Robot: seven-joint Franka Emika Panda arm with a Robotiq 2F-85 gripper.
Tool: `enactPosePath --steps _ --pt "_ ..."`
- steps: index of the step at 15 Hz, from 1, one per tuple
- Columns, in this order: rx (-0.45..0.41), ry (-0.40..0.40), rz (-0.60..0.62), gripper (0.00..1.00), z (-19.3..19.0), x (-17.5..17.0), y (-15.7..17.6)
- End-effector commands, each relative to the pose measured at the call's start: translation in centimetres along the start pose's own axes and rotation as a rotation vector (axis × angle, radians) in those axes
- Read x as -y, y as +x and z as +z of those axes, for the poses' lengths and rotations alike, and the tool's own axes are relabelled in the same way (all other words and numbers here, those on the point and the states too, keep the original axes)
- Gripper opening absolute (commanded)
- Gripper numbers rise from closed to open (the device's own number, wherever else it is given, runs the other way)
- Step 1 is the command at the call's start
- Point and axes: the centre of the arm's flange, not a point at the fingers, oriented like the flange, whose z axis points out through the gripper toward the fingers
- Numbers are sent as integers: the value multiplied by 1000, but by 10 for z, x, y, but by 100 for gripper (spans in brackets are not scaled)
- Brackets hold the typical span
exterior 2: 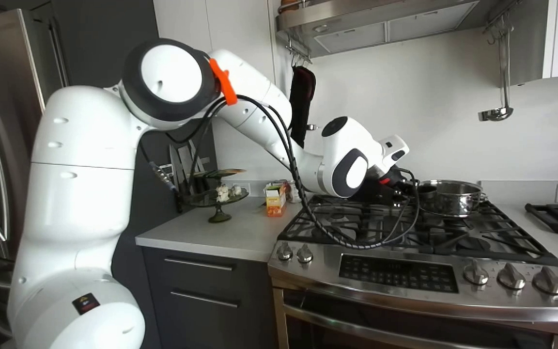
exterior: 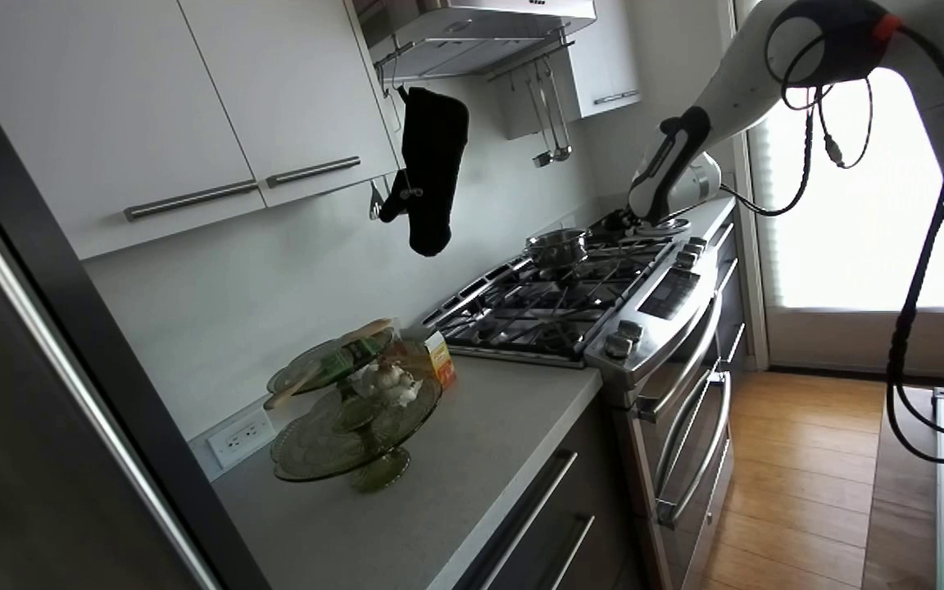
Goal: Move the black pan to the back left side of the stove
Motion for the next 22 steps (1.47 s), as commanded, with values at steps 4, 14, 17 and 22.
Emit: enactPosePath --steps 4,14,17,22 --pt "11 99 -75 20 -43 36 -34" --pt "11 139 -80 5 -37 38 -32" --pt "-21 274 -189 5 -57 101 -17" --pt "-40 460 -340 5 -77 211 5"
